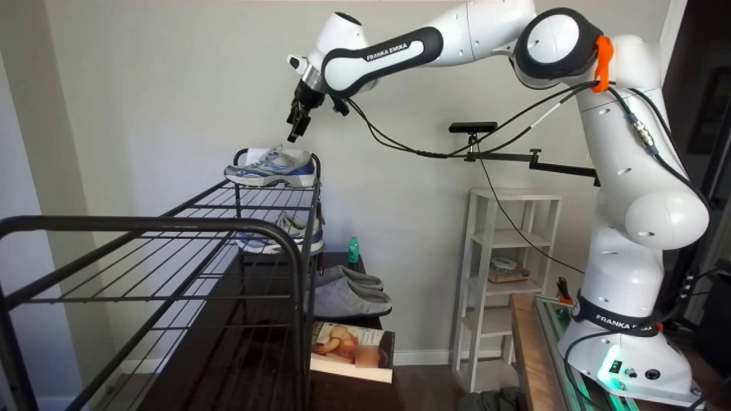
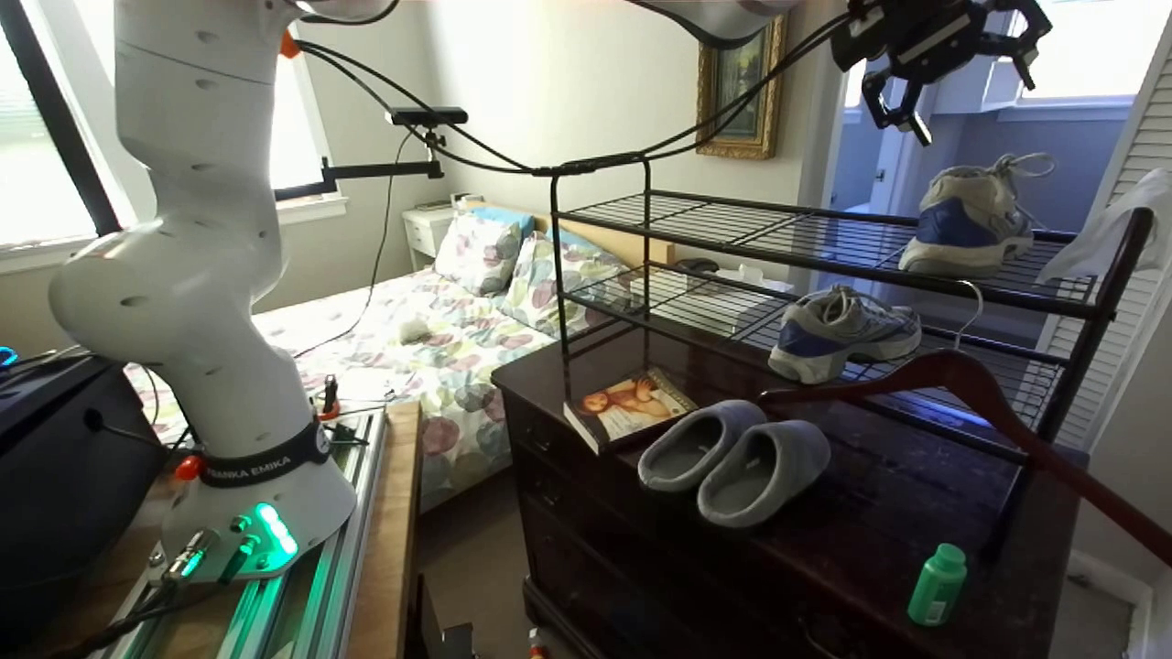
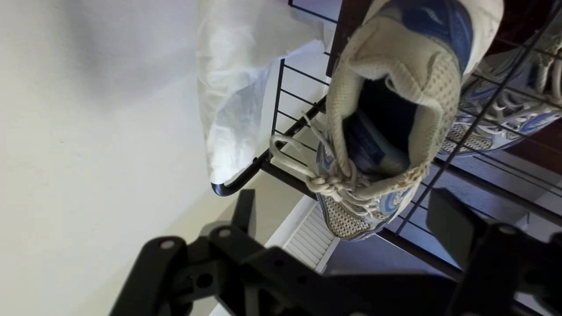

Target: Put the green bottle on the countertop then move the sneaker from the top shelf to the bottom shelf.

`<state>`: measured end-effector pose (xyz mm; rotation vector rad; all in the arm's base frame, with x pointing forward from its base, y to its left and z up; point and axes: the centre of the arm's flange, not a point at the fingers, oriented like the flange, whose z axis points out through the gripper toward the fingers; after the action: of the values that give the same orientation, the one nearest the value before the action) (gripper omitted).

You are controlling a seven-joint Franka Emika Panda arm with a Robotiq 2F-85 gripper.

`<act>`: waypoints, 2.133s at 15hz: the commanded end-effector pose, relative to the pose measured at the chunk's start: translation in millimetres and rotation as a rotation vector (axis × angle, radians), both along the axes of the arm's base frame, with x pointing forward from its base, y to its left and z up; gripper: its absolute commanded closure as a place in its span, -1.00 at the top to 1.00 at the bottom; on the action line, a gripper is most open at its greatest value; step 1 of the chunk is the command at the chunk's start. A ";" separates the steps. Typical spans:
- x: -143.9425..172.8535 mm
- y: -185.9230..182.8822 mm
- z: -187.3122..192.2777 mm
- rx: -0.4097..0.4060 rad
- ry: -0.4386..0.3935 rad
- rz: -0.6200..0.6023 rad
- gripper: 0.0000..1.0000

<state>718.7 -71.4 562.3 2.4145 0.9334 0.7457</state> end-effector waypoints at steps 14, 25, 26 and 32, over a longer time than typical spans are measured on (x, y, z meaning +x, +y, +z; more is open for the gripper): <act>68.6 -22.2 -52.4 0.136 0.424 0.016 0.47; 52.5 -20.8 -53.2 0.087 0.387 0.046 -0.52; 52.7 -20.8 -53.0 0.087 0.386 0.047 -0.52; 13.1 6.0 -4.5 0.035 0.272 -0.021 -1.00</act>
<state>772.3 -90.4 513.9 2.6595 1.1090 0.3614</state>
